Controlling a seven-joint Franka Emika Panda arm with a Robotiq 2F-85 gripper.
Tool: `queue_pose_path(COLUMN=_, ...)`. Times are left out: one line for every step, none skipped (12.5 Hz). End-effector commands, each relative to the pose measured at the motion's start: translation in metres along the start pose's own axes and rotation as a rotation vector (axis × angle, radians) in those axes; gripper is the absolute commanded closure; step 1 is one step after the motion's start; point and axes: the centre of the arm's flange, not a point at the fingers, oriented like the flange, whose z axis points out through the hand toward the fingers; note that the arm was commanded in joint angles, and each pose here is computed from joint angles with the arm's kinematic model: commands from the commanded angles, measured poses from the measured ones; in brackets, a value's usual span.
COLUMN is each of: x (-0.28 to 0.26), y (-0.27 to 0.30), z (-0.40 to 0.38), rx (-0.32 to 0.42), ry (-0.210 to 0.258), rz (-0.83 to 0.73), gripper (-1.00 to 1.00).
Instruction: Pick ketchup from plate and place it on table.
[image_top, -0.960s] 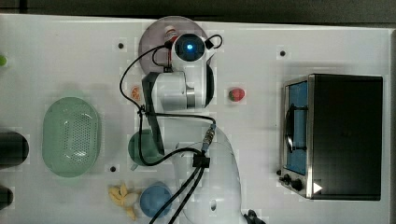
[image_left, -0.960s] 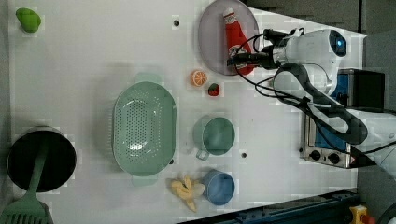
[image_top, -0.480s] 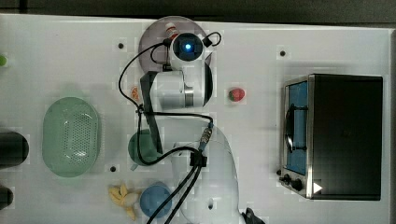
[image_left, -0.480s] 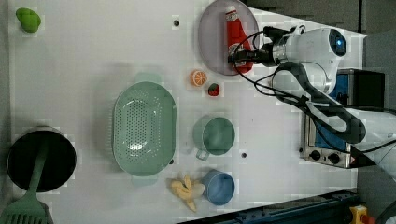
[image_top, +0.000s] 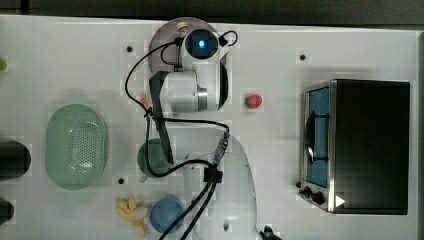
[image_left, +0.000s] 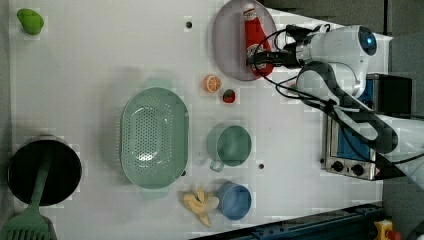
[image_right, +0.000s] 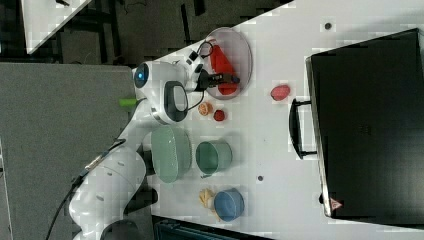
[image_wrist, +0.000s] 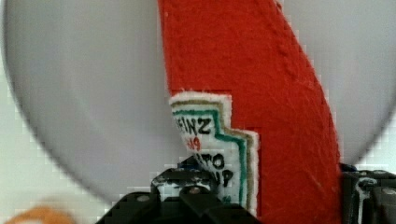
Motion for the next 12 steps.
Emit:
queue_pose_path(x=0.027, y=0.012, z=-0.129, rx=0.000, ry=0.105, rz=0.026, gripper=-0.26)
queue_pose_path(x=0.026, y=0.016, z=-0.148, rx=-0.002, ry=0.091, rz=0.042, gripper=-0.26)
queue_pose_path(x=0.022, y=0.021, z=-0.165, rx=0.000, ry=0.080, rz=0.076, gripper=-0.27)
queue_pose_path(x=0.017, y=0.027, z=-0.183, rx=0.013, ry=0.066, rz=0.122, gripper=-0.26)
queue_pose_path(x=0.012, y=0.034, z=-0.201, rx=0.033, ry=0.049, rz=0.165, gripper=-0.27)
queue_pose_path(x=0.005, y=0.041, z=-0.219, rx=0.045, ry=0.034, rz=0.196, gripper=-0.26)
queue_pose_path(x=-0.003, y=0.048, z=-0.236, rx=0.042, ry=0.026, rz=0.221, gripper=-0.27)
queue_pose_path(x=-0.012, y=0.055, z=-0.252, rx=0.036, ry=0.019, rz=0.234, gripper=-0.26)
queue_pose_path(x=-0.024, y=0.060, z=-0.265, rx=0.027, ry=0.000, rz=0.243, gripper=-0.27)
queue_pose_path(x=-0.037, y=0.064, z=-0.272, rx=0.019, ry=-0.023, rz=0.254, gripper=-0.27)
queue_pose_path(x=-0.052, y=0.067, z=-0.275, rx=0.010, ry=-0.044, rz=0.275, gripper=-0.26)
queue_pose_path(x=-0.066, y=0.069, z=-0.275, rx=0.002, ry=-0.054, rz=0.304, gripper=-0.27)
